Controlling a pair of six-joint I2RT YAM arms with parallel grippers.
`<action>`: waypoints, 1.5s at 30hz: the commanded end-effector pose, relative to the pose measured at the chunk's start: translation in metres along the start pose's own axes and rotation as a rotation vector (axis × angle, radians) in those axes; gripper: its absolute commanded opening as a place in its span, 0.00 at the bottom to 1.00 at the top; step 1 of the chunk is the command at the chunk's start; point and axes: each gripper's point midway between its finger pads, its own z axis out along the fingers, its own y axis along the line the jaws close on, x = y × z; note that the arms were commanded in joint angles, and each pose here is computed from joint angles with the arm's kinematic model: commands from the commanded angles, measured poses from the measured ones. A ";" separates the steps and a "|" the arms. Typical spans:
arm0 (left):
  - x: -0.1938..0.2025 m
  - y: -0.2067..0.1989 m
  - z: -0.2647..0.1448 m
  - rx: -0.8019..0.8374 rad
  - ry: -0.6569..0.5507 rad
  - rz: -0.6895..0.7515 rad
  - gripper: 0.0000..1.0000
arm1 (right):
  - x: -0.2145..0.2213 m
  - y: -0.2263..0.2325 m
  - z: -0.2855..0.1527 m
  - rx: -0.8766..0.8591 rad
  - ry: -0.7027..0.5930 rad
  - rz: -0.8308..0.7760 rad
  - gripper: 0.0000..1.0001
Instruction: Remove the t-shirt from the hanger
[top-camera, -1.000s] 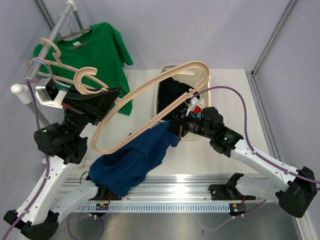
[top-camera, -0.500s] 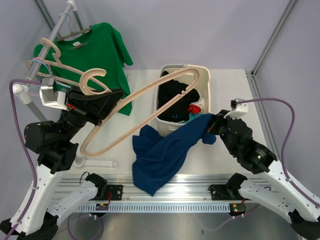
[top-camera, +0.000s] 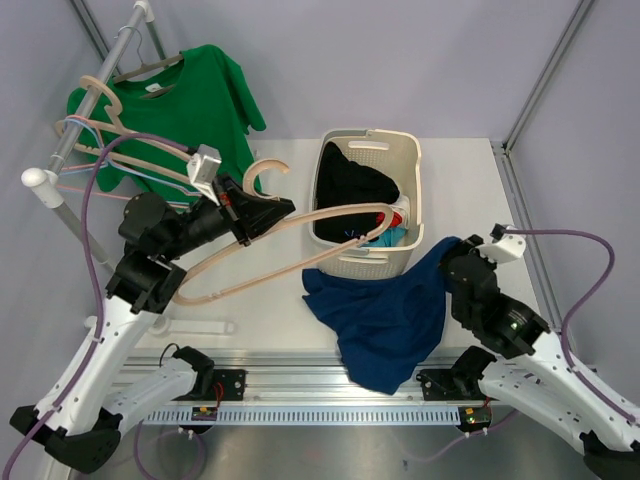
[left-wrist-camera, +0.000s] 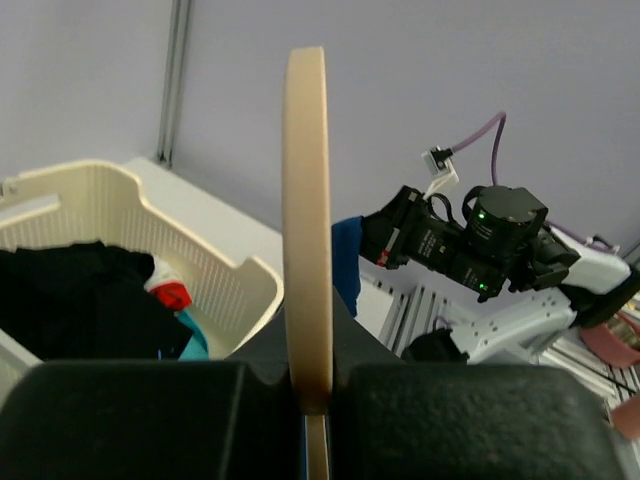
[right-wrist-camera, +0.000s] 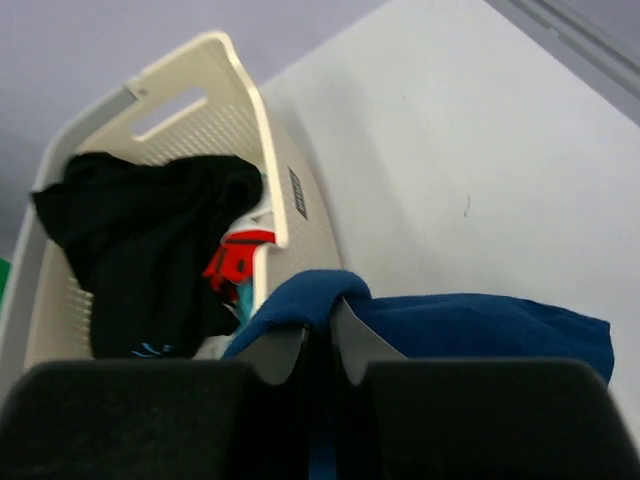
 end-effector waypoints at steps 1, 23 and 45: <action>0.027 0.003 -0.001 0.036 0.108 0.018 0.00 | 0.003 -0.005 0.010 0.071 -0.044 0.118 0.24; 0.053 -0.013 -0.010 0.137 0.267 -0.031 0.00 | -0.006 0.216 -0.153 -1.511 0.334 -0.613 0.88; 0.063 -0.025 -0.008 0.240 0.339 -0.121 0.00 | 0.061 0.236 -0.167 -1.785 0.581 -0.719 0.65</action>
